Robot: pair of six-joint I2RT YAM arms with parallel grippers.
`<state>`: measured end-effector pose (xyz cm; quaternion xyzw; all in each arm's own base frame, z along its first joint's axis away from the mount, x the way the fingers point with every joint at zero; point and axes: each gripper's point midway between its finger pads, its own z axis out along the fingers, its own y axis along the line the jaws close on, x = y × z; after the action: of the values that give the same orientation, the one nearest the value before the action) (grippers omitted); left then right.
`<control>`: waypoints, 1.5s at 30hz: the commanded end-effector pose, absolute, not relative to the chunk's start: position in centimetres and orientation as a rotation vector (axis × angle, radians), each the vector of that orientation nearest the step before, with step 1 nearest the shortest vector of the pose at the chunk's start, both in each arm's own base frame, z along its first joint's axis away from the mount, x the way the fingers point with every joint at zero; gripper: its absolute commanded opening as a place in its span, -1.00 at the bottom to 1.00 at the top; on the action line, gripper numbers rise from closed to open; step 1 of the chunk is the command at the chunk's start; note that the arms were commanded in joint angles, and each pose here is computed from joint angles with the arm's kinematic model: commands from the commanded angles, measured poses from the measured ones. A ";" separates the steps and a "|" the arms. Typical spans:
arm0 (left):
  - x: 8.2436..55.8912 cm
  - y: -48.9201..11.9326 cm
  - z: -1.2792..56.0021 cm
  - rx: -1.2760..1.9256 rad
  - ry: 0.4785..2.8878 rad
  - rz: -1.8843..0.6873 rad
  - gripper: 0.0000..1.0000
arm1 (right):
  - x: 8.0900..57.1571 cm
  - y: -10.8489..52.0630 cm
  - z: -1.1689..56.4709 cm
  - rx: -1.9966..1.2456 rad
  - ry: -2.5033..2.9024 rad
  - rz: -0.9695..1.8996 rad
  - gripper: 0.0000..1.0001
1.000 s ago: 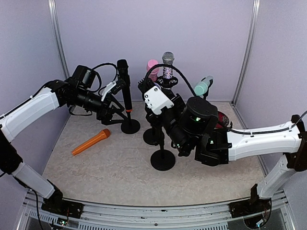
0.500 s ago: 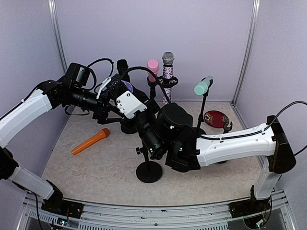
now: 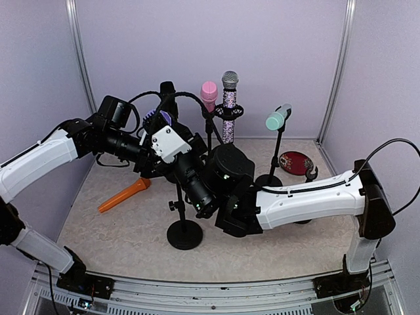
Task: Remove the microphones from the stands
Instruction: Move the microphone stand with the microphone to the center of the board, then hold the microphone stand at the center of the board.
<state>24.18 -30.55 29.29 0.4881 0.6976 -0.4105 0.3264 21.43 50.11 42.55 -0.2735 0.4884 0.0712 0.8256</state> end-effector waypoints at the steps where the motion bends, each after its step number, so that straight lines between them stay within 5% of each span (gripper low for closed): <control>1: 24.7 -31.4 29.0 1.278 1.801 -1.088 0.40 | 20.6 49.2 46.5 -0.487 0.961 0.258 -1.00; 16: 29.0 -30.4 27.9 1.169 1.818 -0.918 -0.65 | 18.8 46.7 47.3 -0.533 0.911 0.220 -1.00; 45: 33.1 -29.8 26.4 1.090 1.833 -0.755 -1.00 | 13.7 43.5 50.7 -0.634 0.888 0.352 -1.00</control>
<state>27.82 -32.64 28.82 0.5059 0.6618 -0.3783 0.4036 19.10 46.94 40.79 -0.3811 0.4900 0.0638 0.7814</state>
